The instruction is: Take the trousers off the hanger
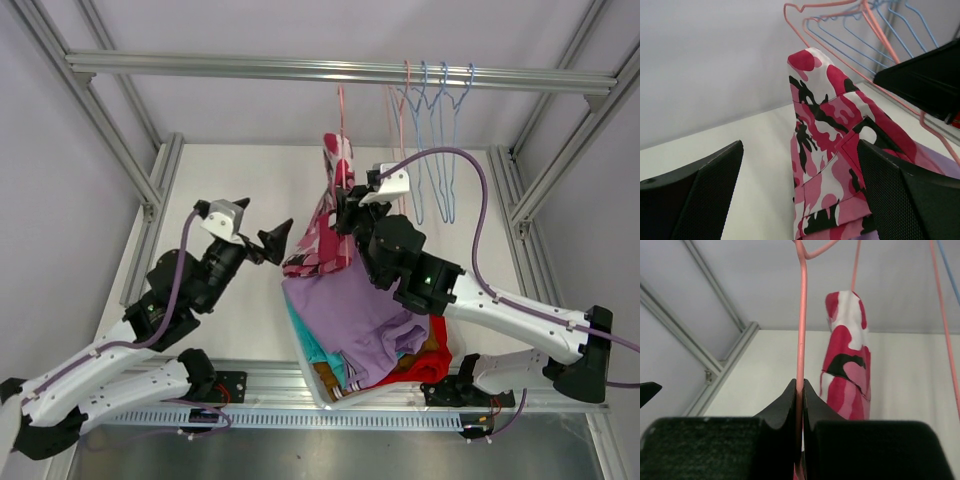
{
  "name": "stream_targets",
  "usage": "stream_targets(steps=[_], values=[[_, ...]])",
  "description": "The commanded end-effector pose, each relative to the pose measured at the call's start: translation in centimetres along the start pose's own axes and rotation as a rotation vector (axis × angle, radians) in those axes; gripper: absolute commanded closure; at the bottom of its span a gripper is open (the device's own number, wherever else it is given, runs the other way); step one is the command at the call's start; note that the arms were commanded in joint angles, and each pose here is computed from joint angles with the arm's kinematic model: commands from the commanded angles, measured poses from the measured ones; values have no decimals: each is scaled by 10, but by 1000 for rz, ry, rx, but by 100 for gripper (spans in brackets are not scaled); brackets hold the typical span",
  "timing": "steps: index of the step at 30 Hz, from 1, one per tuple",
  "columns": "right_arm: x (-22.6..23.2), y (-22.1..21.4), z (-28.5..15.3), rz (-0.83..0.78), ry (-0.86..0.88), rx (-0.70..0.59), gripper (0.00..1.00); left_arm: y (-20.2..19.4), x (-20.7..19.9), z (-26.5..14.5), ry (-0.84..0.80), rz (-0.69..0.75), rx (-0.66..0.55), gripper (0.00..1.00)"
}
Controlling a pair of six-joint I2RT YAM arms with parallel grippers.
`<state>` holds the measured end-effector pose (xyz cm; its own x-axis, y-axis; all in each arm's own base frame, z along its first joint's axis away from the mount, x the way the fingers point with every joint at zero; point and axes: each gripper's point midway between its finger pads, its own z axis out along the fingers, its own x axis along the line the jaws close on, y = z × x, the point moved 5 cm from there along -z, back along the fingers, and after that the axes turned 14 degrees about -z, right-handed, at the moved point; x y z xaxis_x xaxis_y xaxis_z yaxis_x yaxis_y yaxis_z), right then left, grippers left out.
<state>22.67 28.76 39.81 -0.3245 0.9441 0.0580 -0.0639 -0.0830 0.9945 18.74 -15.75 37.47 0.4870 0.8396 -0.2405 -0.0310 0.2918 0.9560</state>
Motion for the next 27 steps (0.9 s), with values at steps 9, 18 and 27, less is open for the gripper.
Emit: stream_targets(steps=[9,18,27], values=[[-45,26,-5,218,-168,-111,100,-37,-58,-6,-312,153,42,1],[-85,20,-12,378,-197,-86,100,-72,-76,-3,-340,263,72,1],[-88,10,-16,413,-129,-58,100,-99,-84,9,-309,295,79,0]])
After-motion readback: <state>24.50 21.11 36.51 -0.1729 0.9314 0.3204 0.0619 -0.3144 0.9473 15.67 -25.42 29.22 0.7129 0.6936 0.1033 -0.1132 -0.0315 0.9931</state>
